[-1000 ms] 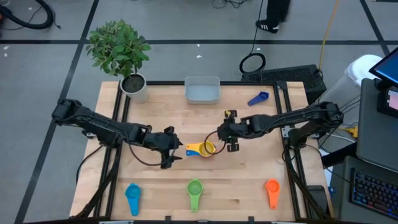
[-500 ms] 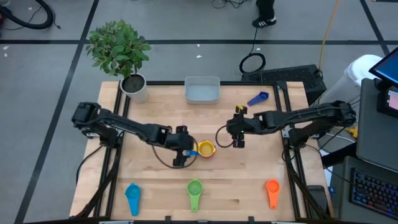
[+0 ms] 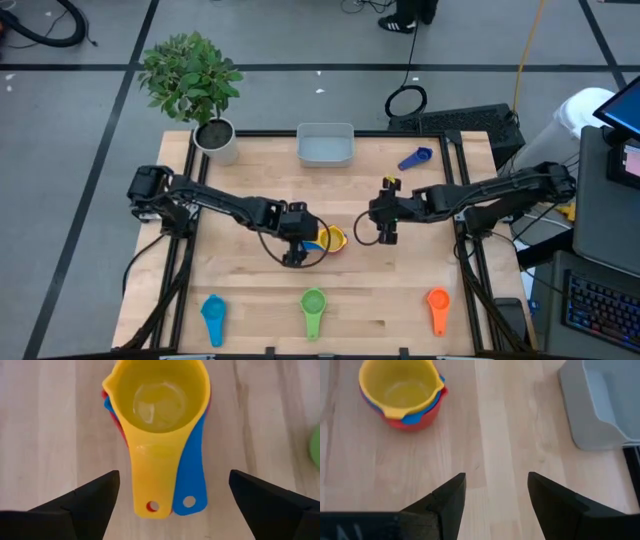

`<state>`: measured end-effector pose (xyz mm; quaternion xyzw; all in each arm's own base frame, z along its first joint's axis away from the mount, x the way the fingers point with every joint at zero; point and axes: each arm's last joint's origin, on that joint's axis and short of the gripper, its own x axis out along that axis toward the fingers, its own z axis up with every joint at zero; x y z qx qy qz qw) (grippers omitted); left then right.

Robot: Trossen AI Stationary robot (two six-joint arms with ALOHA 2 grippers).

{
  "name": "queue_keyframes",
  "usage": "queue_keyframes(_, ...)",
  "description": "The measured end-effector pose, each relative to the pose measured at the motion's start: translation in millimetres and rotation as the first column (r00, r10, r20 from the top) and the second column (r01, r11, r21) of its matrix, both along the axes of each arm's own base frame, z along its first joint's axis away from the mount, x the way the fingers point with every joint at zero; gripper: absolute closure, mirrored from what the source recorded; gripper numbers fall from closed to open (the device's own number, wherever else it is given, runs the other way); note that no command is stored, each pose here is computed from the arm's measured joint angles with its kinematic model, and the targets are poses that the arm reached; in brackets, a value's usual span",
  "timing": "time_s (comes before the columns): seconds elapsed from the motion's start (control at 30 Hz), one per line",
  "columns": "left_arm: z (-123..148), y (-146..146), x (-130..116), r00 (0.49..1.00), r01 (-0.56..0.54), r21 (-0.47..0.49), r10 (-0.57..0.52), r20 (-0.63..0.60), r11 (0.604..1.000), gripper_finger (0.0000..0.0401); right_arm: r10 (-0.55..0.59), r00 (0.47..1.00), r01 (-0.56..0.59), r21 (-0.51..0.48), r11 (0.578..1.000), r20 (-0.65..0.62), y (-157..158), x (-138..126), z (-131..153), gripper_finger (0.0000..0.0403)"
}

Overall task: Nest measuring cups in basket
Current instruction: Stack the yellow measuring cup on top of the blue measuring cup

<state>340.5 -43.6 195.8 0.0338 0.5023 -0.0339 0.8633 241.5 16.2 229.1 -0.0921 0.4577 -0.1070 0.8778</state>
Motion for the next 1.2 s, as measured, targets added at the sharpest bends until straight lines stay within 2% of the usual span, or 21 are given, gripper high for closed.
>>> queue_keyframes(0.33,0,-1,0,1.0,-0.029,-0.041,0.029,-0.001,0.999,0.0038,0.012,1.0,-0.012,-0.006,1.0,0.009,0,1,0,0.0198)
queue_keyframes(0.63,-18,5,5,0.997,-0.05,-0.023,0.049,-0.058,0.998,0.0021,0.029,0.999,-0.03,0.016,0.999,0.03,1,3,1,0.0198)
queue_keyframes(0.7,-19,6,10,0.998,-0.049,-0.027,0.048,-0.027,0.998,0.0021,0.028,0.999,-0.028,0.017,0.999,0.029,1,3,1,0.0198)
queue_keyframes(1.0,-23,6,12,0.998,-0.051,-0.028,0.05,-0.026,0.998,0.002,0.024,0.999,-0.025,0.02,0.999,0.031,1,3,1,0.0198)
queue_keyframes(1.1,-23,7,12,0.998,-0.059,-0.03,0.058,-0.026,0.998,0.0029,0.024,0.999,-0.025,0.02,0.999,0.031,1,3,1,0.0198)
queue_keyframes(1.2,-23,10,12,0.996,-0.087,-0.04,0.085,-0.028,0.995,0.0054,0.024,0.999,-0.025,0.02,0.999,0.032,1,3,1,0.0198)
